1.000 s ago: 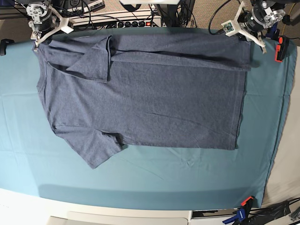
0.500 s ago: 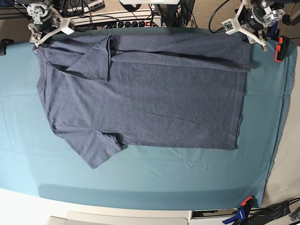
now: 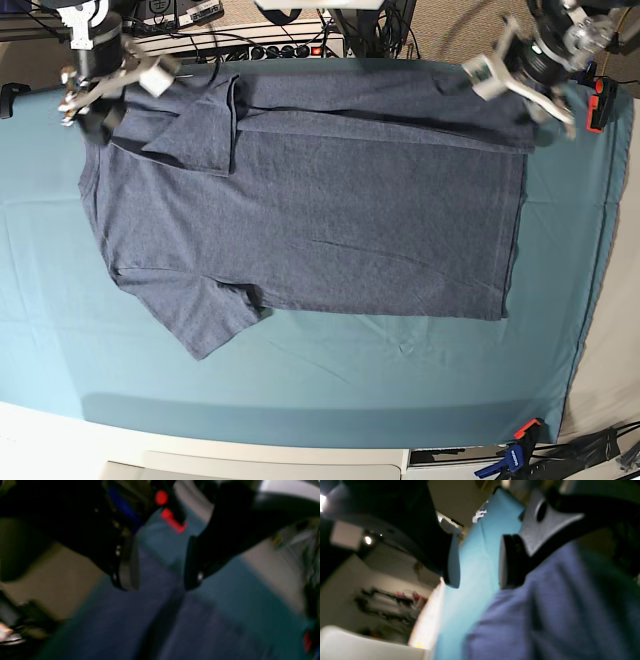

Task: Fold the T-shirt properly
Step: 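Lift the gripped folded edge and carry it across the shirt body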

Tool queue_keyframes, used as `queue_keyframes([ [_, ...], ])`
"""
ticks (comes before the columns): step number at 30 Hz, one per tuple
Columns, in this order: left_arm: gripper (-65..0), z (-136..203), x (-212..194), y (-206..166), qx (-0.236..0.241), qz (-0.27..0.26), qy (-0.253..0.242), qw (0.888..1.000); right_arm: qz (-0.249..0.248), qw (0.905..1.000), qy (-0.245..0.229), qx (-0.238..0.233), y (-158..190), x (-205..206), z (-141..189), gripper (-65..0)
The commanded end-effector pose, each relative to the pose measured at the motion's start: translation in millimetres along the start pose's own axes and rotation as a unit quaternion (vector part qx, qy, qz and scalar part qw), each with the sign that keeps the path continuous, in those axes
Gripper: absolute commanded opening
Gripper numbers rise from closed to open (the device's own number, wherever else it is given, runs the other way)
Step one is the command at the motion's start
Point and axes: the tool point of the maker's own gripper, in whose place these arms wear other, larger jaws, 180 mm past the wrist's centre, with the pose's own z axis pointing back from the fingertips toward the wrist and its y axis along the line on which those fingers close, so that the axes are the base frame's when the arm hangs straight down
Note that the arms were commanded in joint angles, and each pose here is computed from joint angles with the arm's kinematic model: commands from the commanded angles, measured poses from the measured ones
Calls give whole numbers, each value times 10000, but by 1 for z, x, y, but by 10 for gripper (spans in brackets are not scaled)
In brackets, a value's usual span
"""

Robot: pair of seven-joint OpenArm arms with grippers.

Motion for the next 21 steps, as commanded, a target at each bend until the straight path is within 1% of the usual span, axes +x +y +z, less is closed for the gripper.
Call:
queue_keyframes([
  [1, -340, 2, 5, 21, 300, -13, -156, 9994, -191, 9986, -63, -498, -28, 3, -1, -393],
  [3, -340, 3, 10, 43, 529, 211, -346, 9978, -702, 9932, -23, -927, -53, -1, -9, -393],
  [5, -340, 5, 19, 63, 669, 527, -682, 9940, -1341, 9838, -71, -1187, -75, -2, -17, -393],
  [8, -340, 10, 40, 88, 771, 989, -1294, 9836, -2408, 9600, -253, -1409, -101, 1, -29, -393],
  [10, -340, 13, 53, 99, 817, 1164, -1612, 9766, -2885, 9447, -411, -1504, -110, 6, -35, -393],
  [11, -340, 12, 54, 104, 827, 1233, -1685, 9745, -3103, 9370, -462, -1537, -113, 8, -39, -393],
  [15, -340, -9, 37, 114, 704, 1708, -1602, 9697, -3841, 9099, -333, -1531, -109, 0, -67, -393],
  [17, -340, -22, 26, 116, 557, 1923, -1535, 9676, -4193, 8962, -225, -1431, -101, -7, -89, -393],
  [21, -340, -42, 6, 124, 351, 2372, -1424, 9603, -4872, 8658, 53, -1143, -85, -23, -136, -393],
])
